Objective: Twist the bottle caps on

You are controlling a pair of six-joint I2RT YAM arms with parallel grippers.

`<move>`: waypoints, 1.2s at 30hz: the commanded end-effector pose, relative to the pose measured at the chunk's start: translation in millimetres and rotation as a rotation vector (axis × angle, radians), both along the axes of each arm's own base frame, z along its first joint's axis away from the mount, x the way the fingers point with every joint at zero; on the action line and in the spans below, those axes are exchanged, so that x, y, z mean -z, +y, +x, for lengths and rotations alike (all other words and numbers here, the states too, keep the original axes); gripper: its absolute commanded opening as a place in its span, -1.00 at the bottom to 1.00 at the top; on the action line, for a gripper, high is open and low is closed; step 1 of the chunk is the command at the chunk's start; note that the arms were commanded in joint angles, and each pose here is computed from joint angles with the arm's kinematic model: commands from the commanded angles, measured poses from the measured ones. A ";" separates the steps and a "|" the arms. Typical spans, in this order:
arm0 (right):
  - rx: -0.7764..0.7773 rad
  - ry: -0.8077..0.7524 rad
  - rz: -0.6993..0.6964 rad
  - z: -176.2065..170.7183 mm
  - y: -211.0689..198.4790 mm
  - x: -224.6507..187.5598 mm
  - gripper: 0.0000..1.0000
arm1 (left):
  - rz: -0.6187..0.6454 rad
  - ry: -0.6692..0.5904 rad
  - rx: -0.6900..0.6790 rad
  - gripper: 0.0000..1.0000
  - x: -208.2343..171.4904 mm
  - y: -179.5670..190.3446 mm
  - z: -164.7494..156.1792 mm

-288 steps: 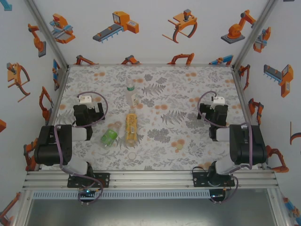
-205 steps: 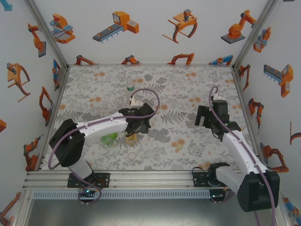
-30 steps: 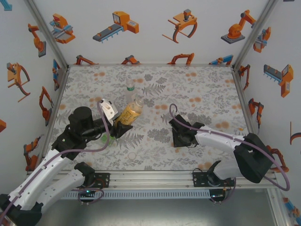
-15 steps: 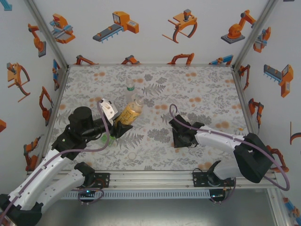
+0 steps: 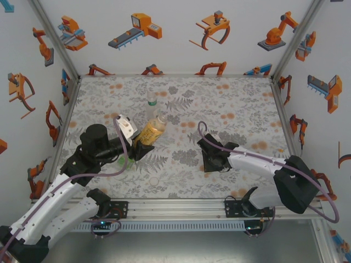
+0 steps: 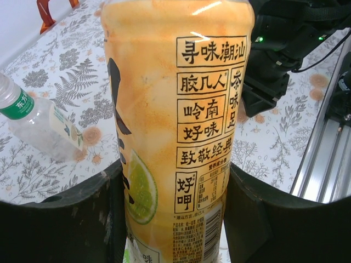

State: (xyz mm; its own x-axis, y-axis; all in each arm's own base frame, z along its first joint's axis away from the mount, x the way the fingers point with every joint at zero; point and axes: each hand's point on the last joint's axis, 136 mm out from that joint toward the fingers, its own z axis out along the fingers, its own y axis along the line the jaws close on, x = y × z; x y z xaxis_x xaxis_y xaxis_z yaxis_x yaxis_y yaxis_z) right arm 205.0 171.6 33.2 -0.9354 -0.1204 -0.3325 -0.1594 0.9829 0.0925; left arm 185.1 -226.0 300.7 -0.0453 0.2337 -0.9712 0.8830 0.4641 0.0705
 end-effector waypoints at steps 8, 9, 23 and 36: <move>-0.218 -0.202 0.226 12.3 42.0 -92.3 -0.85 | 0.080 0.039 0.065 -1.00 2.3 -7.8 -2.1; -0.251 -0.236 0.255 12.9 46.8 -105.7 -0.88 | 0.095 0.044 0.077 -1.00 4.4 -8.9 -2.7; -0.652 -0.557 0.581 -26.5 79.5 -236.1 -1.00 | -0.013 0.045 0.152 -1.00 40.0 -30.8 -19.2; -1.239 -0.794 0.644 -107.6 76.1 -271.0 -1.00 | 0.153 0.071 0.523 -1.00 90.4 -68.5 -71.7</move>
